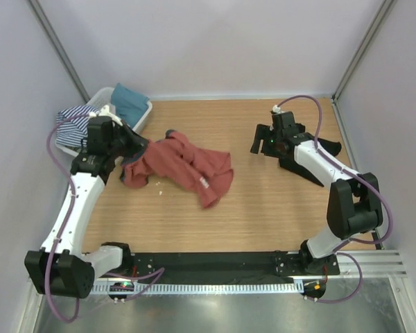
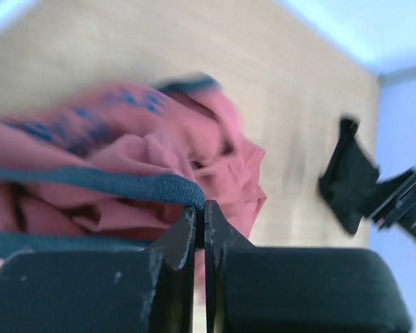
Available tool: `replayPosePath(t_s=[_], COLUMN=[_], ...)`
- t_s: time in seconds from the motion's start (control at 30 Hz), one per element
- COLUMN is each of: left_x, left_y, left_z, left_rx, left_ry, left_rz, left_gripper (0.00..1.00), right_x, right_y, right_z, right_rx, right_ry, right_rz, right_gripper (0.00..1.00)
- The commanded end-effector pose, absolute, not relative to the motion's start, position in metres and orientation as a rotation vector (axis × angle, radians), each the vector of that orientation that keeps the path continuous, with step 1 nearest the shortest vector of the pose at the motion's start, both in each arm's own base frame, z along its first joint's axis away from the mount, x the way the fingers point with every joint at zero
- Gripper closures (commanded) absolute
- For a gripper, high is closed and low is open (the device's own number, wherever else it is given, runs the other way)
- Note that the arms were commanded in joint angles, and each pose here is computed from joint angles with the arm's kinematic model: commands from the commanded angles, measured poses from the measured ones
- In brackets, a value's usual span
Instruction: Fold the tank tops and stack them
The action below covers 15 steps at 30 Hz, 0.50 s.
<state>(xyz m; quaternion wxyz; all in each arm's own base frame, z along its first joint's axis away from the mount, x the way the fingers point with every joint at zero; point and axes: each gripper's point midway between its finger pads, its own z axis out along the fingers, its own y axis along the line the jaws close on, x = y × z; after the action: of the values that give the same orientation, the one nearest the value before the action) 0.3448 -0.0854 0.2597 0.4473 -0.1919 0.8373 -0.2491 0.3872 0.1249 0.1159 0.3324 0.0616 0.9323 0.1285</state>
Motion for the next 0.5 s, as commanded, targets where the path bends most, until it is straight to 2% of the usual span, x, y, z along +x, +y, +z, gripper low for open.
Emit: replayPosePath(t_s=[0.0, 0.17, 0.27, 0.33, 0.47], left_x=[0.324, 0.324, 0.321, 0.318, 0.315], left_y=[-0.107, -0.11, -0.109, -0.104, -0.095], left_z=[0.228, 0.241, 0.245, 0.251, 0.256], left_rx=[-0.447, -0.4, -0.38, -0.382, -0.363], left_ry=[2.218, 2.213, 2.209, 2.198, 2.202], left_rz=[-0.743, -0.768, -0.754, -0.718, -0.642], left_gripper=[1.0, 1.0, 1.0, 1.0, 1.0], right_x=[0.391, 0.352, 0.313, 0.293, 0.263], right_y=[0.145, 0.197, 0.235, 0.251, 0.285], right_z=[0.113, 0.109, 0.104, 0.101, 0.112], right_rx=[0.095, -0.151, -0.338, -0.389, -0.47], right_ry=[2.428, 2.465, 2.471, 2.463, 2.403], right_rz=[0.46, 0.627, 0.685, 0.713, 0.747], right_gripper=[0.22, 0.22, 0.27, 0.35, 0.39])
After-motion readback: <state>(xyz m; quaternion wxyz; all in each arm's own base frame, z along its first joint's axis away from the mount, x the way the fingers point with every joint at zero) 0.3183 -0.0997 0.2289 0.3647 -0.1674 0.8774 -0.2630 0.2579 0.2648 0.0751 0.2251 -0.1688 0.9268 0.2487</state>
